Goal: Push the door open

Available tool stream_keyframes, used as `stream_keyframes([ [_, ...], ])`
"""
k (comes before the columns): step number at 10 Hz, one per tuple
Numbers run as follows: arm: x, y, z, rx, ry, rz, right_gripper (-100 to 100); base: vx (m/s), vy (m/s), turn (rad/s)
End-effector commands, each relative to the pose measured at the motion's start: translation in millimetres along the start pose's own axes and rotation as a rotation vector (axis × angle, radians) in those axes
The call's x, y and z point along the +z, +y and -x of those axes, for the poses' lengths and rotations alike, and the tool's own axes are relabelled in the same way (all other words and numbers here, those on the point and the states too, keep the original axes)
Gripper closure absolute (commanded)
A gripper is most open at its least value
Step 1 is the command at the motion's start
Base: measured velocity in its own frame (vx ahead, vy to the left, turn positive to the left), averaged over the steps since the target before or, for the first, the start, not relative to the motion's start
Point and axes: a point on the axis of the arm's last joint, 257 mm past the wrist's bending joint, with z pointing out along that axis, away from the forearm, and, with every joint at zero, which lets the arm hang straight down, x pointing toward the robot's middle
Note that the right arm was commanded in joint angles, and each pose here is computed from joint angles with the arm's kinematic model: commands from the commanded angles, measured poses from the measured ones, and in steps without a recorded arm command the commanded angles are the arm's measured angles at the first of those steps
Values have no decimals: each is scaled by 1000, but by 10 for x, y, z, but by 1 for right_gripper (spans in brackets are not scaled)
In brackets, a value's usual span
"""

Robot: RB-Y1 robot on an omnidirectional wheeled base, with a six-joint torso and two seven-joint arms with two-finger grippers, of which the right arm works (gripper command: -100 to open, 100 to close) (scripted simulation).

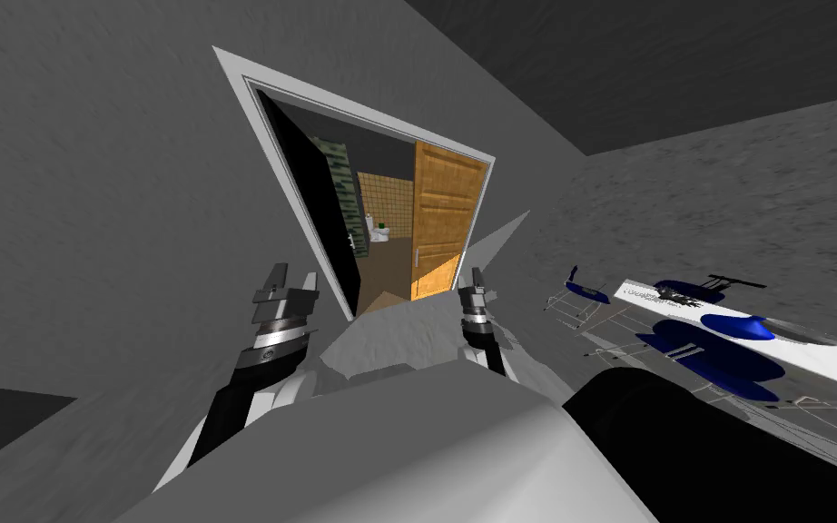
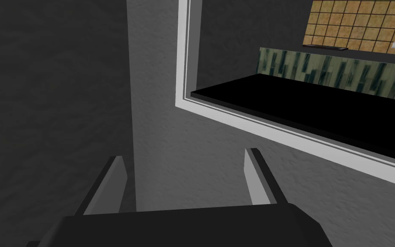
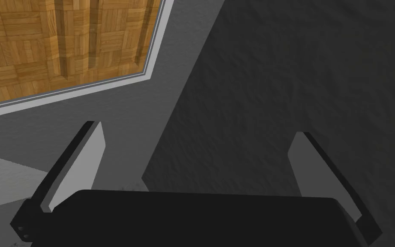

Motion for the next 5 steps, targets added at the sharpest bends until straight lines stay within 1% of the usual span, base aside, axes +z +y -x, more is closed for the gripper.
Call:
stream_keyframes([
  [1, -26, -103, 9, 37, 2, -16, -100, 10, -60, 157],
  [2, -43, -168, 16, 60, 2, -25, -100, 106, -57, 162],
  [4, -74, -283, 32, 101, 0, -43, -100, 142, -32, 104],
  [5, -101, -374, 47, 134, -3, -57, -100, 121, -42, 142],
])
